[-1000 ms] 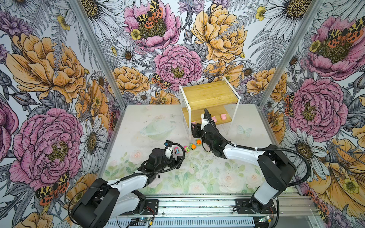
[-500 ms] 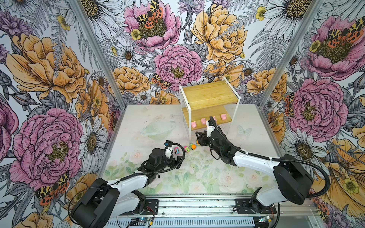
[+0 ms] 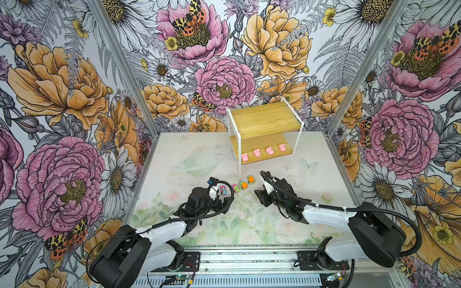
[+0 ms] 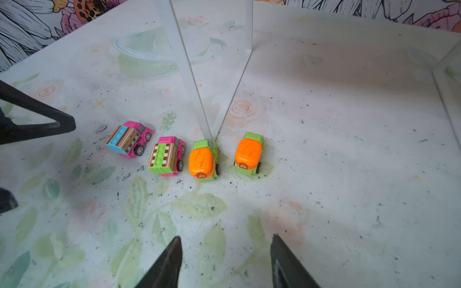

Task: Place and organize the plastic toys onto the shelf
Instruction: 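Withdraw the right gripper and move it over the orange-topped green truck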

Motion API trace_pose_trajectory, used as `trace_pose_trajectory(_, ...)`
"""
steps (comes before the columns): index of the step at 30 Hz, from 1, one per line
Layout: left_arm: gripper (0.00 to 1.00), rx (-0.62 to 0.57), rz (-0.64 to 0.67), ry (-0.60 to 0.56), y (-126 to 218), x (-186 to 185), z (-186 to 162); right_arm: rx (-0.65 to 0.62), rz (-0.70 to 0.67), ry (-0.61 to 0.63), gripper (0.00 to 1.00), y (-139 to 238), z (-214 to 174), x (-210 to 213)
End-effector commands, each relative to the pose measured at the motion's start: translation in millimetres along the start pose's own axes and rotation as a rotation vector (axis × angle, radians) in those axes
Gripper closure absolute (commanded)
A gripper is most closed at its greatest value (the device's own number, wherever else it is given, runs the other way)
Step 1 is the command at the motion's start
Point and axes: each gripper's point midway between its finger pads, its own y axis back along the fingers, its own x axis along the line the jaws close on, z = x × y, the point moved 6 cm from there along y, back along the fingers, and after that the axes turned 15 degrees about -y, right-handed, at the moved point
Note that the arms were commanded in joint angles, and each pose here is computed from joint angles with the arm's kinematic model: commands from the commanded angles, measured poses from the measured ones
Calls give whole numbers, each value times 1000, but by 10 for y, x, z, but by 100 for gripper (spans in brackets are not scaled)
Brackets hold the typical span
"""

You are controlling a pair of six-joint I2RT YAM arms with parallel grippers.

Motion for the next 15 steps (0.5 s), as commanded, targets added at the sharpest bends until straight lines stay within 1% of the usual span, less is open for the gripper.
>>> trace_pose_trajectory(1, 1, -29, 23, -18, -1, 13, 119, -70, 54, 27, 44, -101, 132, 20)
trace_pose_trajectory(8, 1, -25, 38, -16, -10, 29, 111, -69, 67, 19, 45, -316, 189, -101)
trace_pose_trajectory(15, 1, -19, 37, -14, -23, 26, 99, -104, 88, -19, 45, -460, 287, -87)
